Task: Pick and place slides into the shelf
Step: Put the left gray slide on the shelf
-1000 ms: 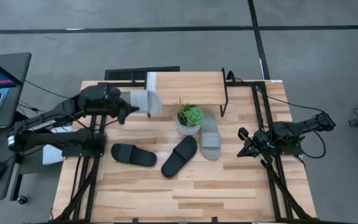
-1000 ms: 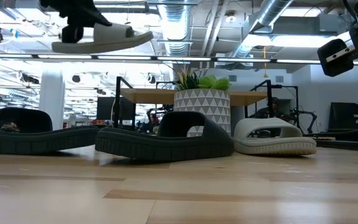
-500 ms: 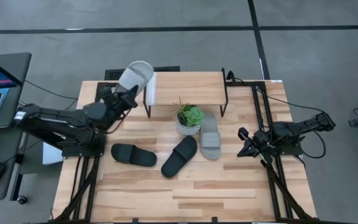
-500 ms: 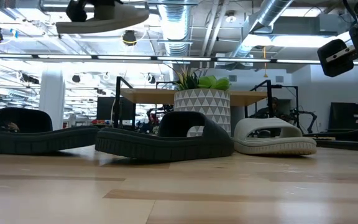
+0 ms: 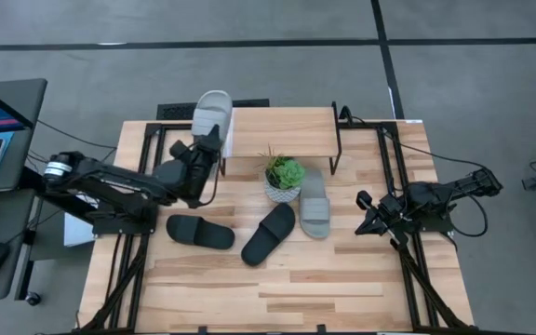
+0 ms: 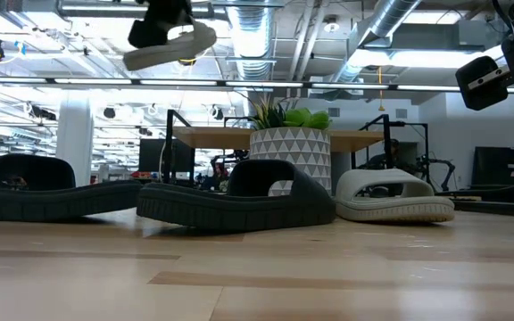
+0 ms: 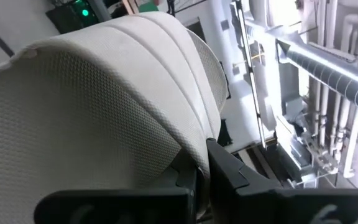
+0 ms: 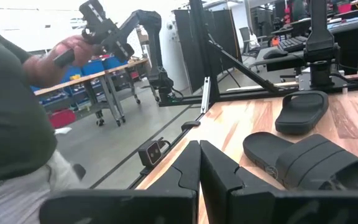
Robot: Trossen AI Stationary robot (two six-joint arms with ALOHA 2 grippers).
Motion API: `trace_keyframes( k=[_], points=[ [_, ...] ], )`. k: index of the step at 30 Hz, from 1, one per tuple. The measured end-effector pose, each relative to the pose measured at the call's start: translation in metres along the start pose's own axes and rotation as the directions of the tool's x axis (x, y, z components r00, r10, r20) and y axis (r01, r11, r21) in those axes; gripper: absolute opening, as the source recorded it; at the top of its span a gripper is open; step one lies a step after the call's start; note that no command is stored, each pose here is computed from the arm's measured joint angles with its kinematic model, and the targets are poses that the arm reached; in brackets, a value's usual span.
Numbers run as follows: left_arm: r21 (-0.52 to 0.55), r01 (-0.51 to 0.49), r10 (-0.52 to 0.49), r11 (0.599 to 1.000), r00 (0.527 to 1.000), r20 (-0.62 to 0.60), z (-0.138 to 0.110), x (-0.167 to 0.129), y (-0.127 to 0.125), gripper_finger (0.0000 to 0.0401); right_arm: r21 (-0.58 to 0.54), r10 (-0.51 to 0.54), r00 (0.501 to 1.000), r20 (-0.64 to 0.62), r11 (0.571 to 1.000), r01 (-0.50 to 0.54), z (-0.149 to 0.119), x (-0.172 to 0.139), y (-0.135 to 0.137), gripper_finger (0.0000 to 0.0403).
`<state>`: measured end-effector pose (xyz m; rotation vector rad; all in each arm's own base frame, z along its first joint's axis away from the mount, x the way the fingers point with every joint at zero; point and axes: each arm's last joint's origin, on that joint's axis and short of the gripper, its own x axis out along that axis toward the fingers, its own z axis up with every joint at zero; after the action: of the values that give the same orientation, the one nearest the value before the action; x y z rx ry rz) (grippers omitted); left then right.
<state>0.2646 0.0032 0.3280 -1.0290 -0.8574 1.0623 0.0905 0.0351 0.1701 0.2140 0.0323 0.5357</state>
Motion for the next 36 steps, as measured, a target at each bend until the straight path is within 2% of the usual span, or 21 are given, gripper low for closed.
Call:
trace_keyframes(
  k=[5, 16, 22, 29, 36],
  points=[
    [0.009, -0.035, 0.034, 0.999, 0.998, 0.055, -0.009, 0.005, -0.023, 0.0, 0.0, 0.0, 1.0, 0.0, 1.0, 0.0, 0.0, 0.0, 0.0, 0.0],
    [0.091, -0.086, 0.072, 0.992, 0.987, 0.144, -0.025, 0.035, -0.11, 0.0, 0.0, 0.0, 1.0, 0.0, 1.0, 0.0, 0.0, 0.0, 0.0, 0.0],
    [0.145, -0.175, 0.14, 0.974, 0.964, 0.225, -0.037, 0.054, -0.146, 0.0, 0.0, 0.0, 1.0, 0.0, 1.0, 0.0, 0.0, 0.0, 0.0, 0.0],
    [0.086, -0.192, 0.161, 0.978, 0.946, 0.282, -0.05, 0.083, -0.169, 0.0, 0.0, 0.0, 1.0, -0.001, 1.0, 0.0, 0.0, 0.0, 0.0, 0.0],
    [0.123, -0.221, 0.172, 0.967, 0.931, 0.322, -0.058, 0.105, -0.175, 0.0, 0.0, 0.0, 1.0, 0.0, 1.0, 0.0, 0.0, 0.0, 0.0, 0.0]
  ],
)
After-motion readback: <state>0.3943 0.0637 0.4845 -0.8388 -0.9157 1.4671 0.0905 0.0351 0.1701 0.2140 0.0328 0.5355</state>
